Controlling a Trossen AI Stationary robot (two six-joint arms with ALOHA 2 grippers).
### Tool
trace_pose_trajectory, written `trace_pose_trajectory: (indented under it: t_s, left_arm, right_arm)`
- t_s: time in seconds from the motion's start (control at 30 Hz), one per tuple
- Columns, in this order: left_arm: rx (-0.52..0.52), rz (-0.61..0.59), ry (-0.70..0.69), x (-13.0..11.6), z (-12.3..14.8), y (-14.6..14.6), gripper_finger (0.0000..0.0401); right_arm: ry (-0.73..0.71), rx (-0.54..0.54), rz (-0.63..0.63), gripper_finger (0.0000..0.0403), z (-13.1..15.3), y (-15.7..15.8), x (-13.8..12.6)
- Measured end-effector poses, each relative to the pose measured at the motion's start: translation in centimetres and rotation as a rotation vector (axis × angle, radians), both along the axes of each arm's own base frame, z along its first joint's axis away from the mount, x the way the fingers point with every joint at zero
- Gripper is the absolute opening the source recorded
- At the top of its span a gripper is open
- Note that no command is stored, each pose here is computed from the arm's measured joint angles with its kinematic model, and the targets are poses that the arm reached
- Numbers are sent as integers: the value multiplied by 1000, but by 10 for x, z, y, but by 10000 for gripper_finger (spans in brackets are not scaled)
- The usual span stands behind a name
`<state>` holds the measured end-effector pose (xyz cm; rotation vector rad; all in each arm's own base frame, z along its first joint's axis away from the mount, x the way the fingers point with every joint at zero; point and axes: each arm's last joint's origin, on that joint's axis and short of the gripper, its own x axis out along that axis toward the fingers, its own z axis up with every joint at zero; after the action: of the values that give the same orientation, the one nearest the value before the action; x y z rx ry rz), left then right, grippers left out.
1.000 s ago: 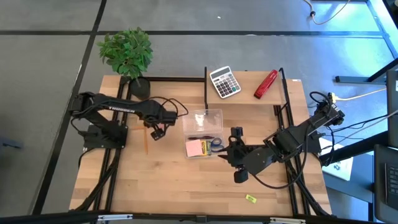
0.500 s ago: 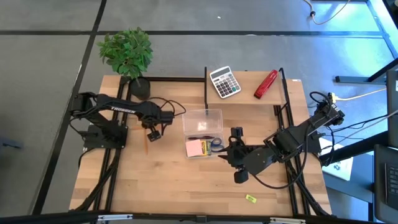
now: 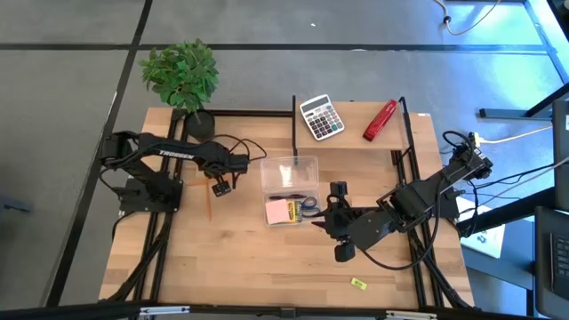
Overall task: Pack school essentials
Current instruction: Put the orange pencil with the pink eraser into the transparent supply box
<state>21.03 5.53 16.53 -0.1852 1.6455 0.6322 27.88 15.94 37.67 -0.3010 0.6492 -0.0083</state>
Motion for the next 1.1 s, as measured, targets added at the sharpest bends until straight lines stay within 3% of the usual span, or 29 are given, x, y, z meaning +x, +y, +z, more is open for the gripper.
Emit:
trace_pose_trajectory:
  t_s: [0.57,1.1]
  left_arm:
    - [-37,-34,3,-11,-20,1,395]
    - [-5,-34,2,-11,-21,2,395]
  right_arm:
    - [0,0,1,69,0,0,0]
    - [-2,16,-13,69,0,0,0]
